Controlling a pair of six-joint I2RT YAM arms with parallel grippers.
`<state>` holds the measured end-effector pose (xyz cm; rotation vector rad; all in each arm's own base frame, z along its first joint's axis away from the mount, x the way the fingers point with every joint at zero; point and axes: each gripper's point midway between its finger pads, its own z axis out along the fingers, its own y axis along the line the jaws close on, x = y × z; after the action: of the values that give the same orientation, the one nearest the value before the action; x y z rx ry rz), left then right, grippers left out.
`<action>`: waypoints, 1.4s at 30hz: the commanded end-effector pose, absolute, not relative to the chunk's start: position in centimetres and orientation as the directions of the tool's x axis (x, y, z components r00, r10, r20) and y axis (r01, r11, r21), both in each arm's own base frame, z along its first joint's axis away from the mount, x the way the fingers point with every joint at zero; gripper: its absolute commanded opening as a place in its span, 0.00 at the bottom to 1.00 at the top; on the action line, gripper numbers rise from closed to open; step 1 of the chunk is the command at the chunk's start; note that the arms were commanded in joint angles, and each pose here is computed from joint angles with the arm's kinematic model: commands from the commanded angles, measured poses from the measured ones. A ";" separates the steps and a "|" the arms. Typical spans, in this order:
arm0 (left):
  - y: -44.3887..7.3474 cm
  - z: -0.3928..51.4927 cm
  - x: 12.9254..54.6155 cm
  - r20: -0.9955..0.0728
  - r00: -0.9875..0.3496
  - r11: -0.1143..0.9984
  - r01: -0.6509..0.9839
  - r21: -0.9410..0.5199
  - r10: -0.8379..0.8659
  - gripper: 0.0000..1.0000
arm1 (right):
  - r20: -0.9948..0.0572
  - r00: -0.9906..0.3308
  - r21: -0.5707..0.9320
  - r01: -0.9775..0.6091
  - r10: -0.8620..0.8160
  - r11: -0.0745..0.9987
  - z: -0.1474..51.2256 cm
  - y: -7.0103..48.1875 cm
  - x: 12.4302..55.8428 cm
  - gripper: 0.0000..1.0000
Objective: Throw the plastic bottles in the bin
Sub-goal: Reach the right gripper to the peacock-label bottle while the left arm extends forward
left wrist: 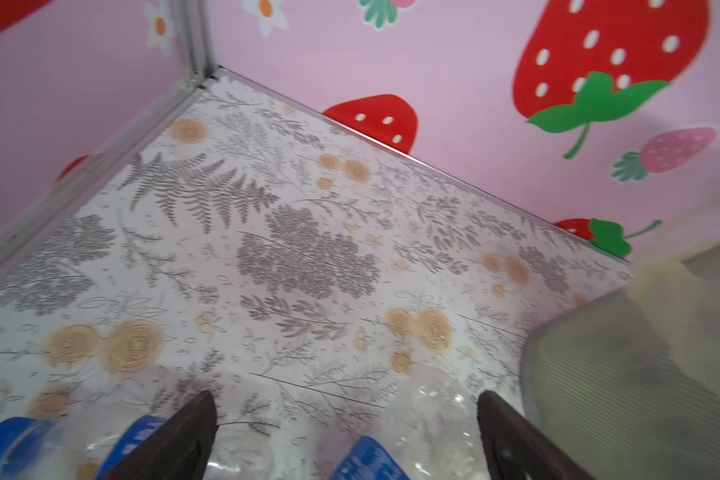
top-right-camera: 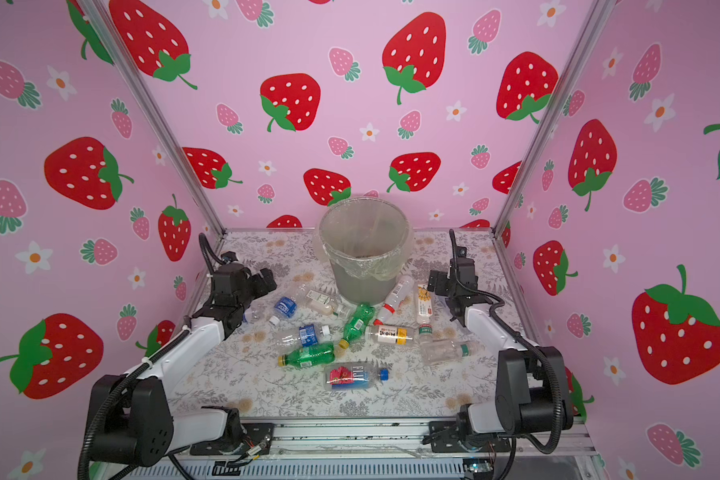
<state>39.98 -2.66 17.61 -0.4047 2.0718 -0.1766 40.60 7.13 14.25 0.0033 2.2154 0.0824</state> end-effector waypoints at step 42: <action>-11.8 22.5 34.1 -0.638 -0.760 0.961 0.074 -0.268 -0.120 0.99 | -0.586 -0.806 0.096 -0.169 -0.082 0.981 6.1 12.2 35.5 0.59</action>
<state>34.70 -12.05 22.15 -0.0362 2.4147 -0.3469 35.45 12.22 4.76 -0.1966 2.5481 0.1832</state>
